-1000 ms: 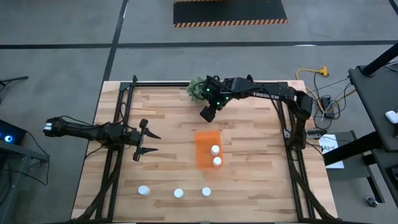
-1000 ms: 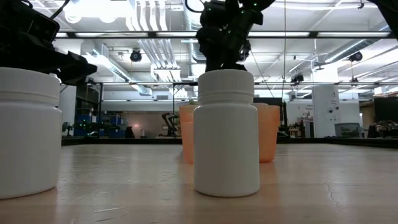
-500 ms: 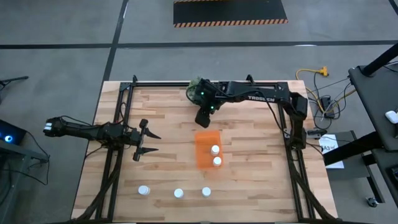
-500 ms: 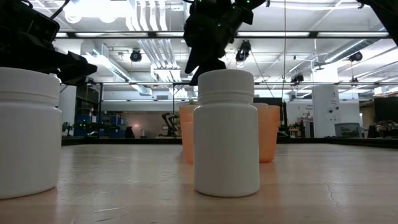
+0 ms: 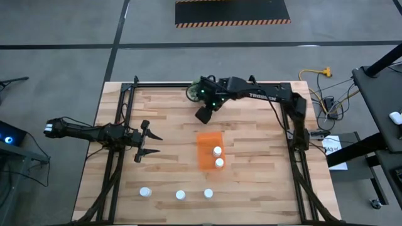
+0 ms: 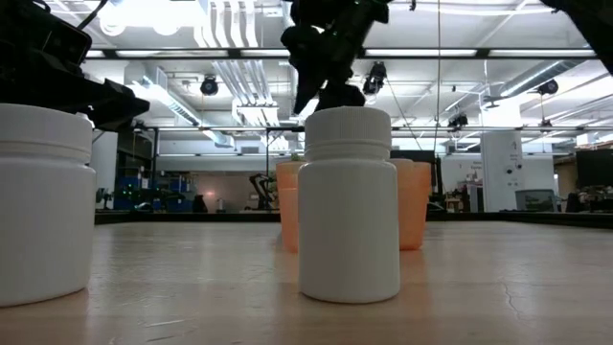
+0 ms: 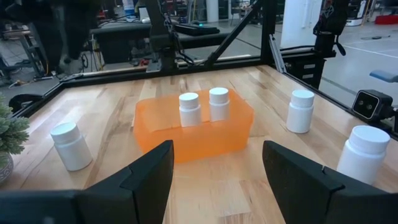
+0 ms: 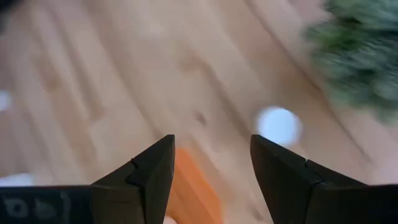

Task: Pick and place pill bottles into a basket
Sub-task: Put the white pill bottle into the orange bin

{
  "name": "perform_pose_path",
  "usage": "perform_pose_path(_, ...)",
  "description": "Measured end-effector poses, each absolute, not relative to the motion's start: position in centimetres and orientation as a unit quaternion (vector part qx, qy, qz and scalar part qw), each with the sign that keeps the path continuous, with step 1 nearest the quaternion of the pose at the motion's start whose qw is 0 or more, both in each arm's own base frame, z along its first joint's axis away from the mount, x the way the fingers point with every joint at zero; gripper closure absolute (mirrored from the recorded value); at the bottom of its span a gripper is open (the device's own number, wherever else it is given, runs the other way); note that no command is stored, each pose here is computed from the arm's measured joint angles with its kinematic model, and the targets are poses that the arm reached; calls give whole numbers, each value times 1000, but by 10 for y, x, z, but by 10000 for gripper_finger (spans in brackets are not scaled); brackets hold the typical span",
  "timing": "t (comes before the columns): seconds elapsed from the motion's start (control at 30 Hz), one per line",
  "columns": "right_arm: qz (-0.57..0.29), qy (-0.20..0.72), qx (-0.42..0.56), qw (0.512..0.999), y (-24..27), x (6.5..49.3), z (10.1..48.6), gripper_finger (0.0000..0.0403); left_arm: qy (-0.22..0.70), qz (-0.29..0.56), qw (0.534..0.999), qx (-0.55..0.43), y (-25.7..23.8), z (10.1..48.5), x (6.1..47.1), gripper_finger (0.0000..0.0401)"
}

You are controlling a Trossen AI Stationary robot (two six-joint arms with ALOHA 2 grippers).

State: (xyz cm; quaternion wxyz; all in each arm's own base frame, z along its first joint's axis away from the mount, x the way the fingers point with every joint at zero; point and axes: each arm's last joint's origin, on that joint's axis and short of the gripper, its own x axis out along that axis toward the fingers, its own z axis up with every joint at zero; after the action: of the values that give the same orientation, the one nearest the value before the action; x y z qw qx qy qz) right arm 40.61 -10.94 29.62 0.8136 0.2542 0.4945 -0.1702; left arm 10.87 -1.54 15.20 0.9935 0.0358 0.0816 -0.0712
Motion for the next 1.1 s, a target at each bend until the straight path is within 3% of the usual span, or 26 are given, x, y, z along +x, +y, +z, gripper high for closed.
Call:
perform_pose_path(0.17,-247,576,235,743,-120,422,301,204,82,-71,993,36,-15,152,109,173)
perform_pose_path(0.43,-321,617,236,678,-140,418,260,204,82,-70,994,36,-15,152,109,173)
perform_pose_path(1.1,-306,558,230,736,-149,430,267,204,82,-71,993,36,-15,152,109,173)
